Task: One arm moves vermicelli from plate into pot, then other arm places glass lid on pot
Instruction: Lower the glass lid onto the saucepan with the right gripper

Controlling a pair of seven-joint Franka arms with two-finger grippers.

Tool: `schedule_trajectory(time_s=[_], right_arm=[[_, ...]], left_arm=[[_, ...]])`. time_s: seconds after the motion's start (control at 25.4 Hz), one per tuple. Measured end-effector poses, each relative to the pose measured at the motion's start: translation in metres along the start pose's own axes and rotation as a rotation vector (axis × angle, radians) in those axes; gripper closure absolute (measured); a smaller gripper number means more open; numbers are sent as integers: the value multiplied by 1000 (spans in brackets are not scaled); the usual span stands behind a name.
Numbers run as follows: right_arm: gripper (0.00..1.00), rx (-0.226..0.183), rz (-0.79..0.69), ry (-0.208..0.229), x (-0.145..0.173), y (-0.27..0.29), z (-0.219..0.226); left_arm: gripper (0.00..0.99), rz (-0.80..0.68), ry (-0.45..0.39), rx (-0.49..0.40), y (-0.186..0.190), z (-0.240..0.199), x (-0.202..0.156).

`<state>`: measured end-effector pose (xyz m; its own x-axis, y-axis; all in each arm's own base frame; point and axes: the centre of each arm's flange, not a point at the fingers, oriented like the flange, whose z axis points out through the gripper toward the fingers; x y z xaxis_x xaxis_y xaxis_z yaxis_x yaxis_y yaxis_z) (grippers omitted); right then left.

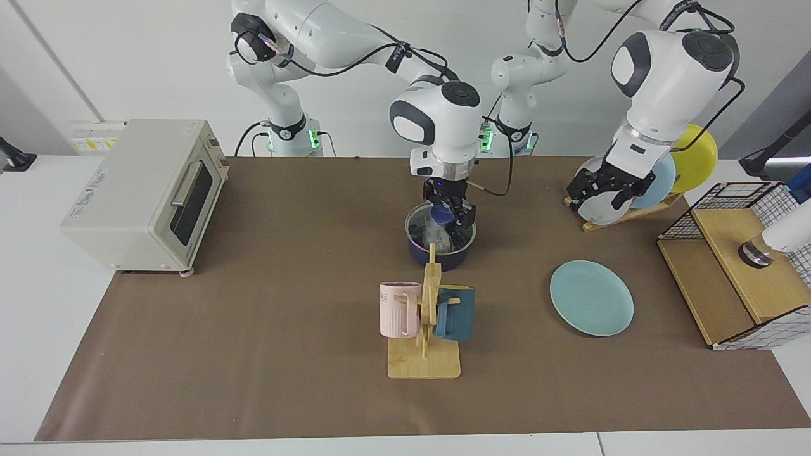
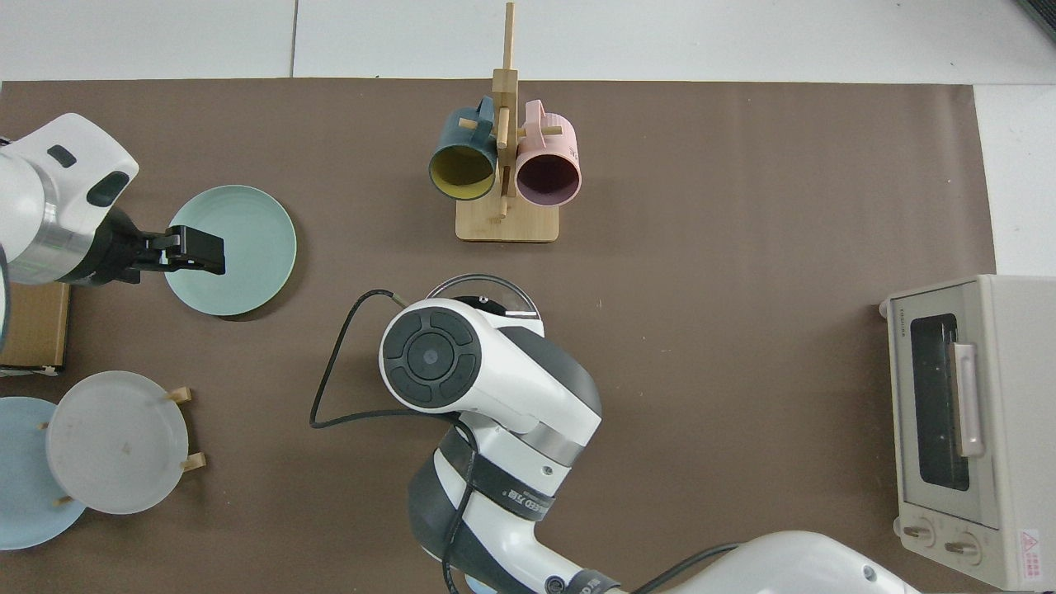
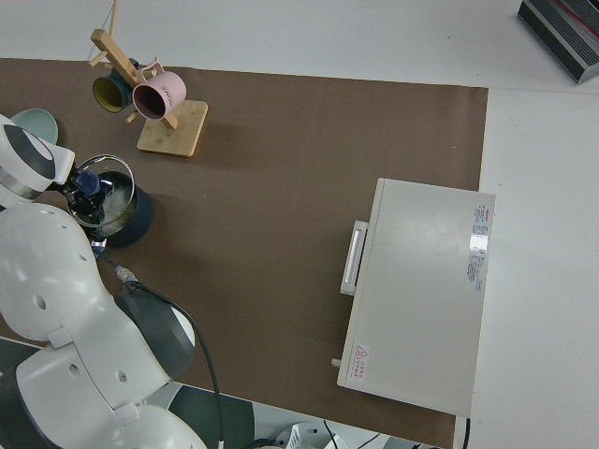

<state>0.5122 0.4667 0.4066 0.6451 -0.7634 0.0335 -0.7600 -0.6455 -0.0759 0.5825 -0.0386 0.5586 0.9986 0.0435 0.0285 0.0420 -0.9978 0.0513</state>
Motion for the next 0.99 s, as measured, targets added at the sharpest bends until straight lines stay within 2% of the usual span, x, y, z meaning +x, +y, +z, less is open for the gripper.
schedule_trajectory(time_s=[0.67, 0.99], right_arm=[[608, -18, 83, -17, -15, 1, 23], [608, -20, 86, -16, -16, 2, 25]], left_arm=[[0, 16, 5, 2, 10, -4, -3], [0, -31, -2, 16, -16, -10, -4]])
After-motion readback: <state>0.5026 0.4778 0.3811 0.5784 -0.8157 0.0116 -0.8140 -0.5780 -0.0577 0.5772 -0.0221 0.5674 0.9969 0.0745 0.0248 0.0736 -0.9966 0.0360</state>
